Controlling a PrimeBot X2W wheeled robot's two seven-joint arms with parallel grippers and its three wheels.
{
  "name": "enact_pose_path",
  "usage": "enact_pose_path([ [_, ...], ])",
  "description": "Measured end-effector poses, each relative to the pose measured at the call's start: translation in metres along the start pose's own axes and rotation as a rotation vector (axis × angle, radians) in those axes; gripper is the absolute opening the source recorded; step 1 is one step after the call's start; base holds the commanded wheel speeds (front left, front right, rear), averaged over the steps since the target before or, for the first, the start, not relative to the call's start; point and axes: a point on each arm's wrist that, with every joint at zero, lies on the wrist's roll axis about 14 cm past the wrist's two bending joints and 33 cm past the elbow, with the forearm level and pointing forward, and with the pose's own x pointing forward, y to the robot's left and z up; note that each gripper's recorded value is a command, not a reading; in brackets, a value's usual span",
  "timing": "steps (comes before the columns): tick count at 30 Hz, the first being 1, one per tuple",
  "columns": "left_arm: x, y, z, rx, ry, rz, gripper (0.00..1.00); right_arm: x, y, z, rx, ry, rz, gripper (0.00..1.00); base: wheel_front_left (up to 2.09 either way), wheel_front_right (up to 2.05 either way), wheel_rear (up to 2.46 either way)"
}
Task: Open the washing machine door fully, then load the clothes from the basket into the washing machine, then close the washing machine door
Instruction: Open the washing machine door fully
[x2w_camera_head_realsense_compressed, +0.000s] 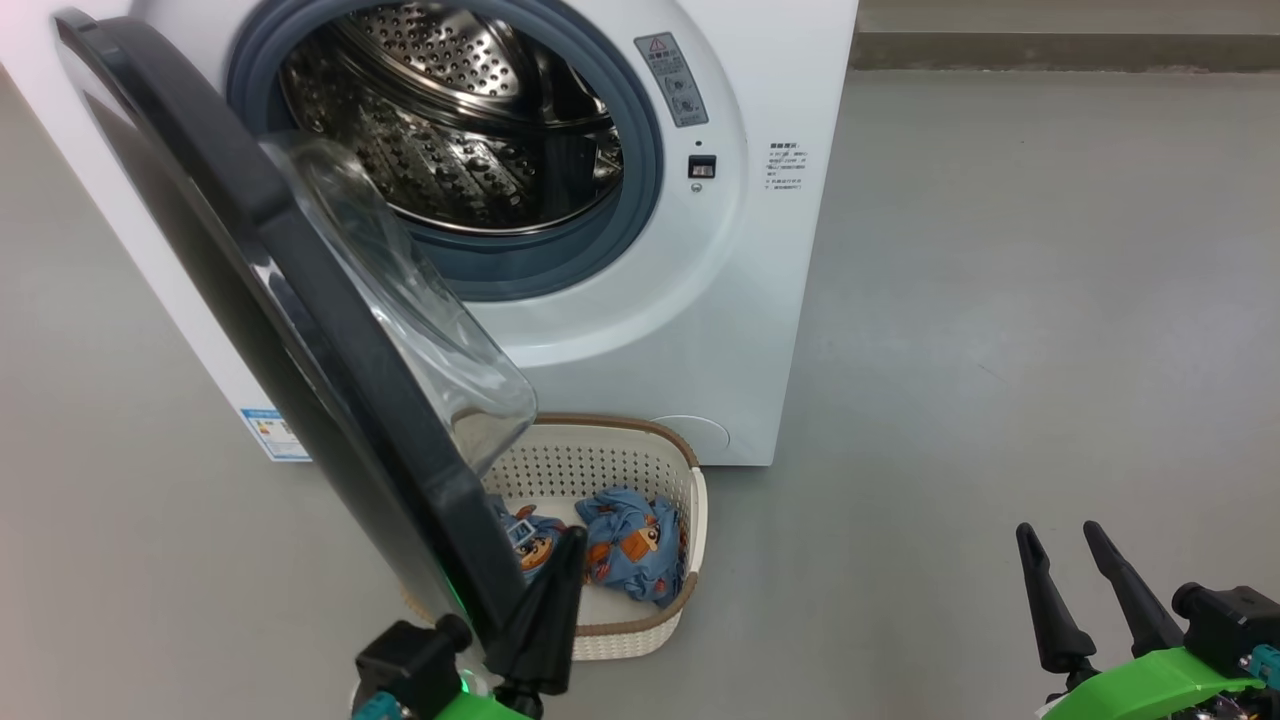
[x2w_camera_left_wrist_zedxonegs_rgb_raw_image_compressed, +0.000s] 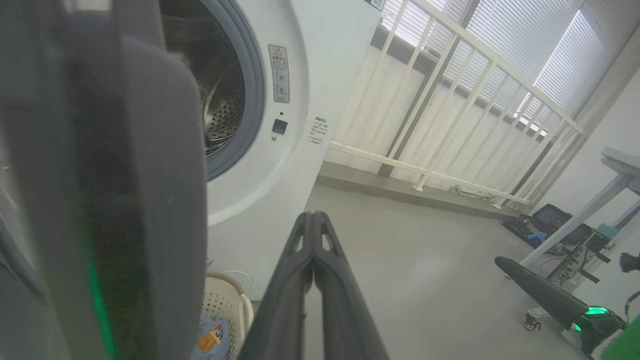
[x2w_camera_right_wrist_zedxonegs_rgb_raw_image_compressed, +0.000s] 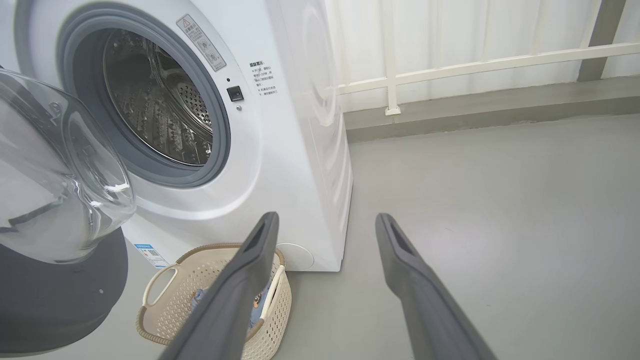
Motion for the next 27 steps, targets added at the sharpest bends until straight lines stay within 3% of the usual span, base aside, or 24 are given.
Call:
enact_pose_path([
  [15, -0.001, 0.038, 0.001, -0.005, -0.012, 0.117, 0.0, 0.002, 0.002, 0.001, -0.001, -0.002, 0.008, 1.0, 0.0, 0.0, 0.0],
  [27, -0.01, 0.049, 0.005, -0.007, -0.028, 0.156, 0.0, 0.01, 0.015, 0.002, -0.004, -0.003, 0.047, 1.0, 0.0, 0.0, 0.0],
])
